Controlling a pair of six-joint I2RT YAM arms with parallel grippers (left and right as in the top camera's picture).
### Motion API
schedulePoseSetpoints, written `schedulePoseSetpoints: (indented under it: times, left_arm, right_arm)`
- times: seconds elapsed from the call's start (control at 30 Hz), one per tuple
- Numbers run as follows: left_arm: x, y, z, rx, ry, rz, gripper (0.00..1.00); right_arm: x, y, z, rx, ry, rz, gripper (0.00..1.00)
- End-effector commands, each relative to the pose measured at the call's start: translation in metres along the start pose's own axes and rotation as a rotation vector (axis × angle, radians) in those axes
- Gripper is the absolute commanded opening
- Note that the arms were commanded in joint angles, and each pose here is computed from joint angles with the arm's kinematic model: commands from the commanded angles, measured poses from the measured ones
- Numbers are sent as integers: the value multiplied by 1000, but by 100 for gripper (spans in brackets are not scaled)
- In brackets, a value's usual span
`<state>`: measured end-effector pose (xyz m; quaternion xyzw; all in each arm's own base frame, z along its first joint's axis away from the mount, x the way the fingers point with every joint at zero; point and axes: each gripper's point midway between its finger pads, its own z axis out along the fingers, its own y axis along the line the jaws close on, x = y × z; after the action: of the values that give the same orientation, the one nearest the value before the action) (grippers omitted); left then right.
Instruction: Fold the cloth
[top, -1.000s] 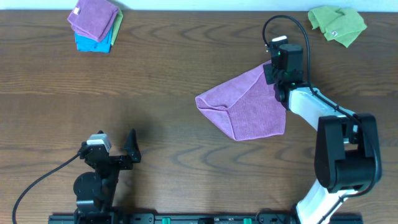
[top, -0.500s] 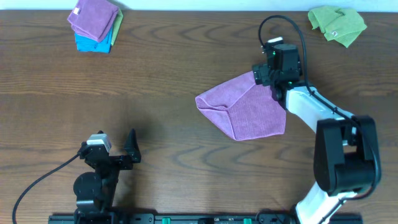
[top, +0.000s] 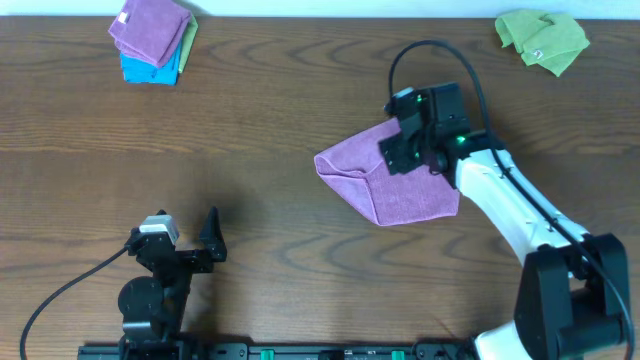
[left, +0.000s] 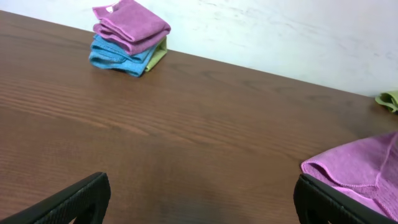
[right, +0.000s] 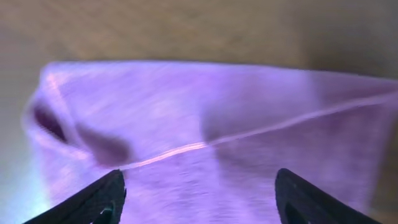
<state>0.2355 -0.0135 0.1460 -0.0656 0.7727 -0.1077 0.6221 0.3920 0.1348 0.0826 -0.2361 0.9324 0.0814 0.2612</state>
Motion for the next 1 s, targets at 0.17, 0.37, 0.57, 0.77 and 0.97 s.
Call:
schedulePoseSetpoints:
  times: [0.17, 0.37, 0.57, 0.77, 0.97]
  left_arm:
    - [13, 4, 3, -10, 28, -2, 95]
    - [13, 4, 3, -9, 28, -2, 95]
    - [13, 4, 3, -10, 28, -2, 95]
    - [13, 4, 3, -9, 28, -2, 95]
    - [12, 3, 3, -7, 25, -4, 95]
  right_arm:
    - [-1, 59, 7, -140, 4, -215, 65]
    - [3, 60, 7, -112, 37, -173, 67]
    - [12, 29, -39, -1, 68, -76, 61]
    - [42, 24, -86, 4, 141, 43, 51]
    - [54, 33, -137, 11, 95, 106, 57]
